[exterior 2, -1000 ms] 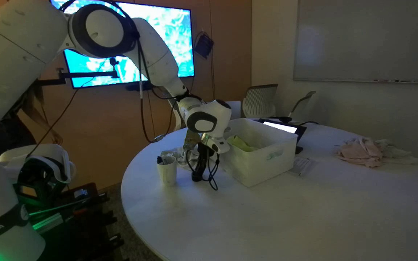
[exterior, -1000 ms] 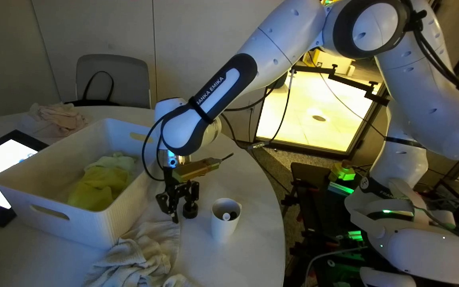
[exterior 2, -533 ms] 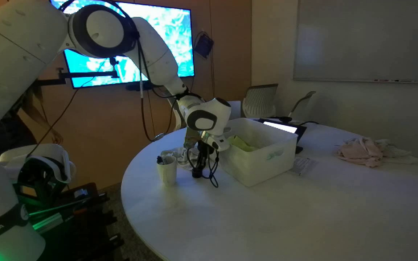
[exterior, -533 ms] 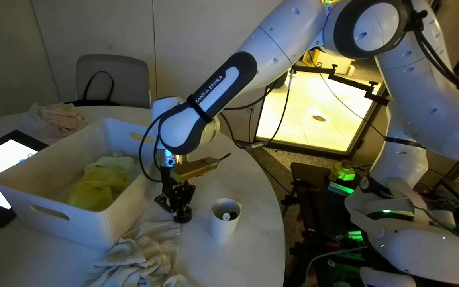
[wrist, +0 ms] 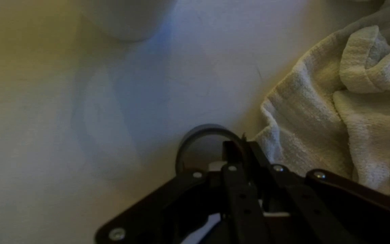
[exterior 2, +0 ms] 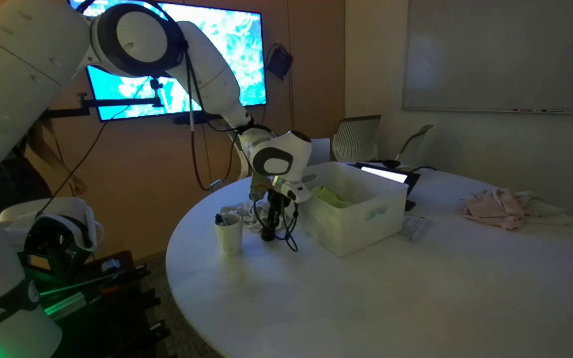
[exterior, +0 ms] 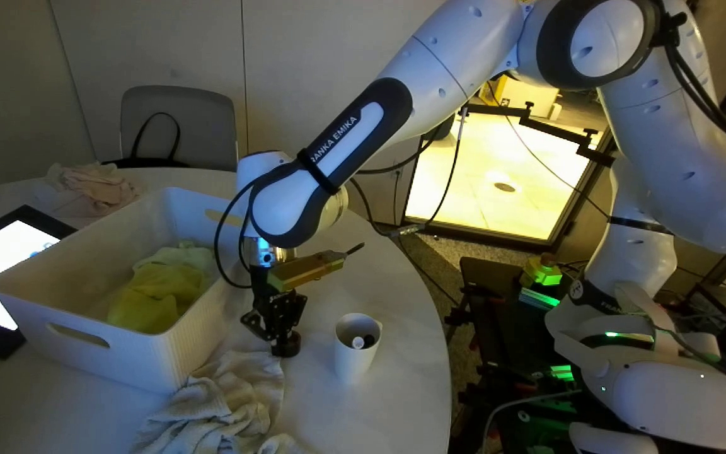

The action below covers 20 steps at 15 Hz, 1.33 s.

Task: Put the green towel in the basket, then put the two markers in the cup, then put the other green towel in the basket, then the black tape in the cup, then the white towel in the basket

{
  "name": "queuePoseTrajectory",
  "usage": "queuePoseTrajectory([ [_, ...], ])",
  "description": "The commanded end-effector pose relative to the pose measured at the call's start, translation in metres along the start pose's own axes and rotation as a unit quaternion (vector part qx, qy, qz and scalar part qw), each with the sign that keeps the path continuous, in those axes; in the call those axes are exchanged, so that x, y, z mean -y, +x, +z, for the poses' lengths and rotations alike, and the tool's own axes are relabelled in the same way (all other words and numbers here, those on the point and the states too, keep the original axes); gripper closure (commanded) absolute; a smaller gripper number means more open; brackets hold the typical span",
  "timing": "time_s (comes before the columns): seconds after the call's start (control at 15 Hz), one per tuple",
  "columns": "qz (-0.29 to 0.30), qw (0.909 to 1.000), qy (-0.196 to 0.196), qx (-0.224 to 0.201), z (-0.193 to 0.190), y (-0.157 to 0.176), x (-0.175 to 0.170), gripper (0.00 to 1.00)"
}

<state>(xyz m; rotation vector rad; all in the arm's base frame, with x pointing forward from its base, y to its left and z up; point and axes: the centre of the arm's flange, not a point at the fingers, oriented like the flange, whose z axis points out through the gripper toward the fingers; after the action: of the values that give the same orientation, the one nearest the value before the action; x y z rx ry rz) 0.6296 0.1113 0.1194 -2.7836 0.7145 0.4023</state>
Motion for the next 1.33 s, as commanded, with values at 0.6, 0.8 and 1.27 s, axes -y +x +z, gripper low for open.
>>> queuePoseTrajectory([
  [0.6, -0.015, 0.9979, 0.013, -0.062, -0.058, -0.061, -0.006, 0.9],
  [0.8, -0.018, 0.9974, 0.014, -0.068, -0.08, -0.079, -0.01, 0.9],
  [1.27, -0.026, 0.9976, 0.01, -0.064, -0.119, -0.115, -0.007, 0.91],
])
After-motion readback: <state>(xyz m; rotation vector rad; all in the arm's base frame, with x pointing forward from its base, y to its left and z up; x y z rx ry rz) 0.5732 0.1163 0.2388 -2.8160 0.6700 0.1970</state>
